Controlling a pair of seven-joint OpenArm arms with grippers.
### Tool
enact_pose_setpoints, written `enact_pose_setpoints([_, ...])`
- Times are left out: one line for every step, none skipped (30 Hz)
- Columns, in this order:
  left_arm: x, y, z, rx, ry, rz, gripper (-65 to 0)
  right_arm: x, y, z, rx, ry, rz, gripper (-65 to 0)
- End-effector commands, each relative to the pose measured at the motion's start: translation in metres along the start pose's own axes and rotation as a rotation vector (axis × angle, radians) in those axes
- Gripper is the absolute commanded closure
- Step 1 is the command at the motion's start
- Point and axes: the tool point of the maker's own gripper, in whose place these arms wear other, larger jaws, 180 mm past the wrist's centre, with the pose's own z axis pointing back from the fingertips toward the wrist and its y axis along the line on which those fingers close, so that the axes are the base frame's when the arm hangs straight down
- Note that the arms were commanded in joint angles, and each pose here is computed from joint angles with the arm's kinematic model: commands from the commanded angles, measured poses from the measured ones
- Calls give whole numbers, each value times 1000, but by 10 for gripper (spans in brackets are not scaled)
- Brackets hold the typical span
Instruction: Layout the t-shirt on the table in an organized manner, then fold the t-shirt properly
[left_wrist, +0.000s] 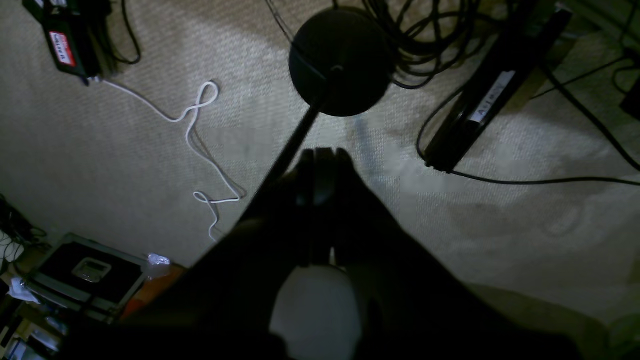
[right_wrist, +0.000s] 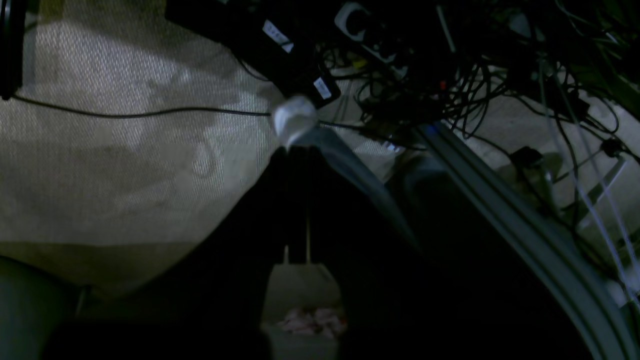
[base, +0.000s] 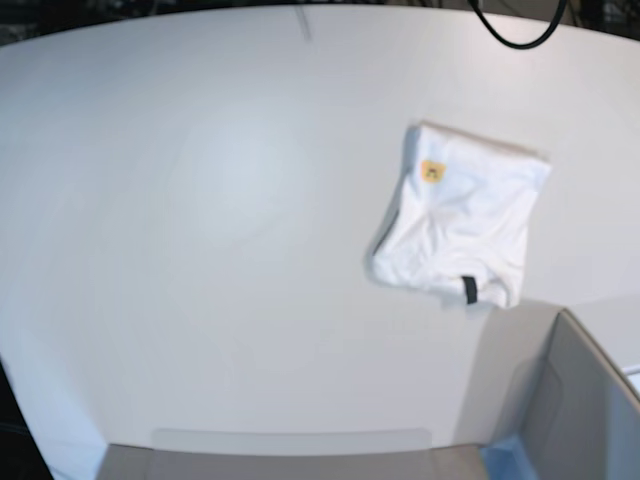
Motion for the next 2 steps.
enact_pose_setpoints([-2, 7, 0, 12, -1, -3, 0, -7, 1, 0, 1, 11, 5, 0])
enact_pose_setpoints([-1, 7, 0, 12, -2, -2, 0, -6, 2, 0, 2, 10, 7, 0])
